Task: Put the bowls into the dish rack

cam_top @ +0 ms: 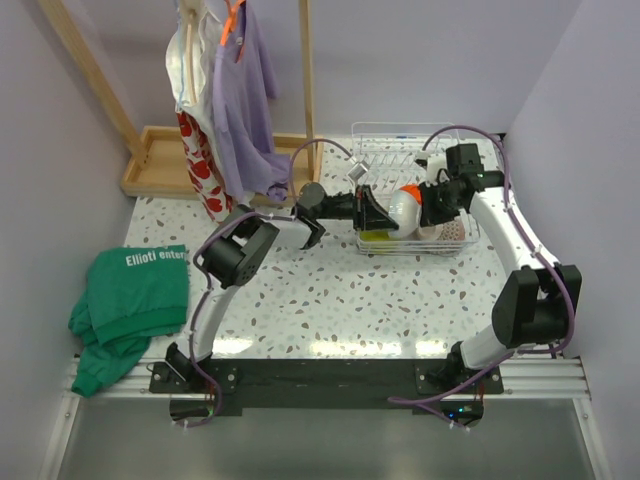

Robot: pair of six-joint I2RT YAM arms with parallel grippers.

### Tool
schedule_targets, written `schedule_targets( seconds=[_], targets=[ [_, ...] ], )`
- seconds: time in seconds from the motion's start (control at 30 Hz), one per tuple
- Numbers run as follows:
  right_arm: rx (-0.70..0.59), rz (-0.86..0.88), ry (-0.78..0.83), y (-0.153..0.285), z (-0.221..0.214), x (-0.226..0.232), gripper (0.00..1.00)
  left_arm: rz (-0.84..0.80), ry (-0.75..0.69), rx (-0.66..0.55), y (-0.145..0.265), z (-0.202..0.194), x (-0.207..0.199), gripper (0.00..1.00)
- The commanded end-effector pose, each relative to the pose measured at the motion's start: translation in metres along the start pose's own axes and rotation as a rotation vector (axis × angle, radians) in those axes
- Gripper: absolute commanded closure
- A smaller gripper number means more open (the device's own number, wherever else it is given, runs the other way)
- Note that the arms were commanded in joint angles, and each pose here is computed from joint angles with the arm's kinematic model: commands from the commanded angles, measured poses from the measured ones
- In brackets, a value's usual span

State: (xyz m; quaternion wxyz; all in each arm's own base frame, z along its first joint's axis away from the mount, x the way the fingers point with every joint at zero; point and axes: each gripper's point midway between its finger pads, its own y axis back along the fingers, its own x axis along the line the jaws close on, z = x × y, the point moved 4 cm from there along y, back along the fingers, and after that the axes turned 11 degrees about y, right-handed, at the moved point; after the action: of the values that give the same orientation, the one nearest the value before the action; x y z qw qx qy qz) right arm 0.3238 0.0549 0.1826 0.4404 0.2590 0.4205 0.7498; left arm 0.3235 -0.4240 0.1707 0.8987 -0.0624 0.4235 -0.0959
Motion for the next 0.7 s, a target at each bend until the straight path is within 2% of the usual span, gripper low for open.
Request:
schedule_targets(
  seconds=[0.0,0.23,0.4,0.67],
  targets=[
    [-0.085,-0.054,0.015,0.014,0.027,-0.007,1.0,-0.031,-0.009,0.028,0.006,-0.003,-0.006,1.0],
    [-0.078,-0.073,0.019,0.016,0.031,-0.011,1.0,-0.039,0.037,0.016,0.005,-0.009,0.011,1.0],
    [-0.067,-0.088,0.017,0.018,0.031,-0.013,1.0,-0.119,0.01,0.007,-0.004,0.0,-0.003,1.0],
    [-0.047,-0.095,0.019,0.019,0.029,-0.014,1.0,-0.142,0.058,-0.033,-0.005,-0.006,0.006,1.0]
  ],
)
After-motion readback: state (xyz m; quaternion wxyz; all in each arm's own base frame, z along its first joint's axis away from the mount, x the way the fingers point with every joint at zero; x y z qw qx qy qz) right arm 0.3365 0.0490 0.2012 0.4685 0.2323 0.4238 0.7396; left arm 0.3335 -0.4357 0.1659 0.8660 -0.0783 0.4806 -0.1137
